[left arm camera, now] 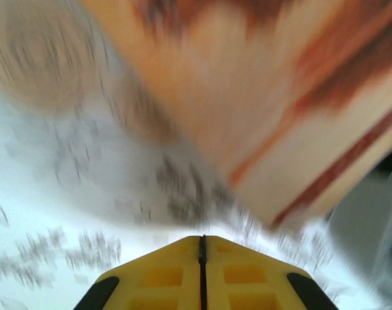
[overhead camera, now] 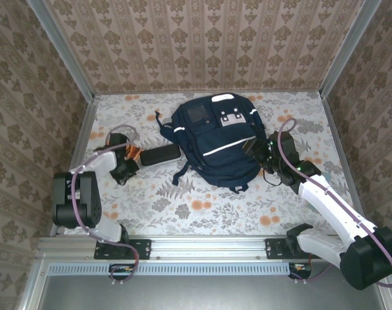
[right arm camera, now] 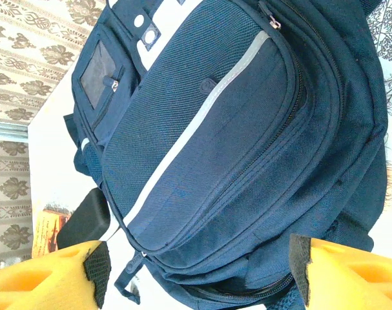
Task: Pack books, pencil case, and school supplies into a backpack
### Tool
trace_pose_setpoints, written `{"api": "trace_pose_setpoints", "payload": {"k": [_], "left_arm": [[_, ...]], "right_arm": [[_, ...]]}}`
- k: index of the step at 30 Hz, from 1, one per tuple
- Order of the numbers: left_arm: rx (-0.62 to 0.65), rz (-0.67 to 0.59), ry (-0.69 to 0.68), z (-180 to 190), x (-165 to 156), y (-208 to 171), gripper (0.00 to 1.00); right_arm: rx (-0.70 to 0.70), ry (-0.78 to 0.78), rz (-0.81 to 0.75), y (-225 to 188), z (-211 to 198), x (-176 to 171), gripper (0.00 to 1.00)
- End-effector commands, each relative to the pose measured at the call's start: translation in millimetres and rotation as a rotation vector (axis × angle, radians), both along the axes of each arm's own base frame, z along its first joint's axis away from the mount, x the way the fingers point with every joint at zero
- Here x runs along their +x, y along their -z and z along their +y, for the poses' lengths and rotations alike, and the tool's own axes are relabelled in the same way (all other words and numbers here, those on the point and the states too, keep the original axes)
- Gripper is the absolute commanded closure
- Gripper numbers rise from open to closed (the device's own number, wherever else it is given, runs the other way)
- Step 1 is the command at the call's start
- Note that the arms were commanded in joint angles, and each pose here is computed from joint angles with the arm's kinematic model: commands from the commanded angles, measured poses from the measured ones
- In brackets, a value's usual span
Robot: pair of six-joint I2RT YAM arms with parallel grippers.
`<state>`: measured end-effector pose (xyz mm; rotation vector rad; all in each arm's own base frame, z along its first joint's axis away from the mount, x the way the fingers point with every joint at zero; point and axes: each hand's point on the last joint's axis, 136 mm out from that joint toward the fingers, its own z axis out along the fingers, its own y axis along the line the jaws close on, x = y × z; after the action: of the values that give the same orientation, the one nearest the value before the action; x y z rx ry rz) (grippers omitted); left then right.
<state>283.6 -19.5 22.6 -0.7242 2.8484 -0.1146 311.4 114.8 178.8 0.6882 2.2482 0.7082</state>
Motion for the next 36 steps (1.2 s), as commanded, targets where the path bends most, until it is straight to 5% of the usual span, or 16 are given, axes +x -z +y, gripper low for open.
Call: {"api": "trace_pose_setpoints", "payload": {"k": [1,6,11,17,30,36], "left_arm": [[-0.049,0.011,-0.047,-9.6,-25.7,1.5,0.9],[-0.056,-0.074,-0.056,-6.3,-27.3,-26.6,0.81],[-0.045,-0.17,-0.086,13.0,-3.8,-60.2,0.51],[-0.096,-0.218,-0.165,34.3,24.1,-68.4,0.35],[-0.324,-0.269,-0.341,51.7,88.5,-40.9,0.31],[-0.323,-0.2,-0.329,51.3,91.2,-15.7,0.47]], "right_arm": [[0.024,0.0,-0.028,-8.5,3.8,0.4,0.23],[0.024,-0.003,-0.032,-9.6,6.2,1.1,0.23],[0.017,-0.012,-0.034,-10.7,8.8,2.3,0.22],[0.0,-0.03,-0.05,-10.7,11.9,2.1,0.08],[-0.022,-0.085,-0.029,-4.5,23.6,5.2,0.01],[-0.03,-0.102,-0.028,-3.0,27.1,5.3,0.0]]}}
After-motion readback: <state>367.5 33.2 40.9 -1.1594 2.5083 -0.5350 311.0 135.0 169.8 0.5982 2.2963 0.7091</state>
